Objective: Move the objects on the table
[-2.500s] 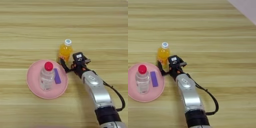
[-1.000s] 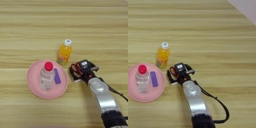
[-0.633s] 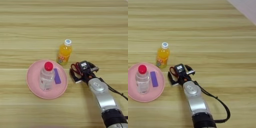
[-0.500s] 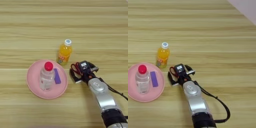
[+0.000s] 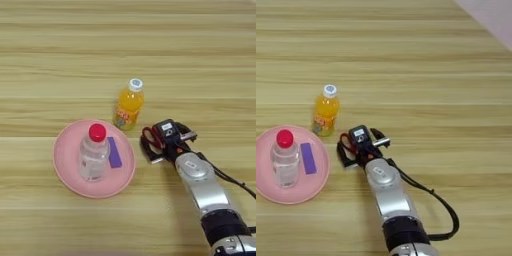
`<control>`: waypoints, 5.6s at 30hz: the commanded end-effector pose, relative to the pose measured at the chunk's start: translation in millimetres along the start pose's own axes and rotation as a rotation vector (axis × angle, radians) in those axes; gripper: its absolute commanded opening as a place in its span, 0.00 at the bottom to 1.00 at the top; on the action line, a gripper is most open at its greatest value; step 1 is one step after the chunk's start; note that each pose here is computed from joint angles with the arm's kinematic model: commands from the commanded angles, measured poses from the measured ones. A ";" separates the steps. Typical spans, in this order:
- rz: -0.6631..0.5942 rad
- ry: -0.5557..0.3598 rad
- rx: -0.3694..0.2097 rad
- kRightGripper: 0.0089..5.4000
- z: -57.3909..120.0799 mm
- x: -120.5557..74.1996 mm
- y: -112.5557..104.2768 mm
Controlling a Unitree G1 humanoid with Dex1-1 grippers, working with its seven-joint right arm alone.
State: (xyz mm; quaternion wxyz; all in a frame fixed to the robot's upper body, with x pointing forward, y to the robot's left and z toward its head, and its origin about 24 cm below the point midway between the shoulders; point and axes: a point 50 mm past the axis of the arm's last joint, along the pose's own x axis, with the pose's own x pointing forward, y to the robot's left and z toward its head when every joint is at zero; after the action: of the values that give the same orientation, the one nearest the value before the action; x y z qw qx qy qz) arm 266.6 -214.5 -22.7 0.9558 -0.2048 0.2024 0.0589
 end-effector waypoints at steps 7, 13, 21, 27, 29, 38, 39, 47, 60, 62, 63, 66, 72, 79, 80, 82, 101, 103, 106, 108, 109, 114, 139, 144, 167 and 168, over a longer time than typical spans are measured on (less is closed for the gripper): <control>-0.104 -0.078 -0.043 1.00 25.5 8.3 -28.4; -0.124 -0.065 -0.047 1.00 23.9 8.6 -33.3; -0.130 -0.065 -0.034 1.00 23.7 8.6 -34.5; -0.128 -0.129 0.012 1.00 32.6 2.9 -33.9; -0.129 -0.143 0.020 1.00 35.2 1.2 -33.5; -0.102 -0.193 0.078 1.00 42.5 -5.1 -30.4; -0.103 -0.198 0.085 1.00 42.8 -6.8 -31.0; -0.090 -0.258 0.147 1.00 44.8 -27.3 -28.3; -0.047 -0.294 0.196 1.00 37.4 -61.7 -17.8; -0.046 -0.296 0.202 1.00 36.4 -66.3 -17.2; -0.043 -0.299 0.206 1.00 36.3 -68.8 -16.5; -0.033 -0.317 0.215 1.00 36.6 -80.5 -11.9; -0.002 -0.328 0.228 1.00 32.2 -99.1 -1.7; 0.051 -0.329 0.244 1.00 26.2 -112.5 10.0; 0.059 -0.331 0.247 1.00 26.0 -113.8 11.5; 0.075 -0.336 0.249 1.00 25.8 -116.7 14.9; 0.262 -0.418 0.206 1.00 31.9 -136.9 44.0; 0.273 -0.424 0.205 1.00 32.8 -137.6 45.5; 0.295 -0.433 0.203 1.00 33.9 -139.1 48.2; 0.320 -0.440 0.198 1.00 34.8 -140.7 51.8; 0.332 -0.444 0.194 1.00 35.4 -141.4 53.7; 0.394 -0.451 0.167 1.00 39.0 -142.6 60.7; 0.519 -0.463 0.127 1.00 52.1 -130.4 79.2; 0.516 -0.460 0.124 1.00 52.9 -125.8 79.0; 0.565 -0.479 0.097 1.00 66.3 -109.6 88.9; 0.567 -0.480 0.096 1.00 66.9 -108.9 89.5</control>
State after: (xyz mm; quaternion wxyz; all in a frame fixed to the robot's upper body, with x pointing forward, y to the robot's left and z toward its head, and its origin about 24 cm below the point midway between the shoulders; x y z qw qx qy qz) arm 164.6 -111.9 30.8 0.9283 -0.0695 0.0639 0.3596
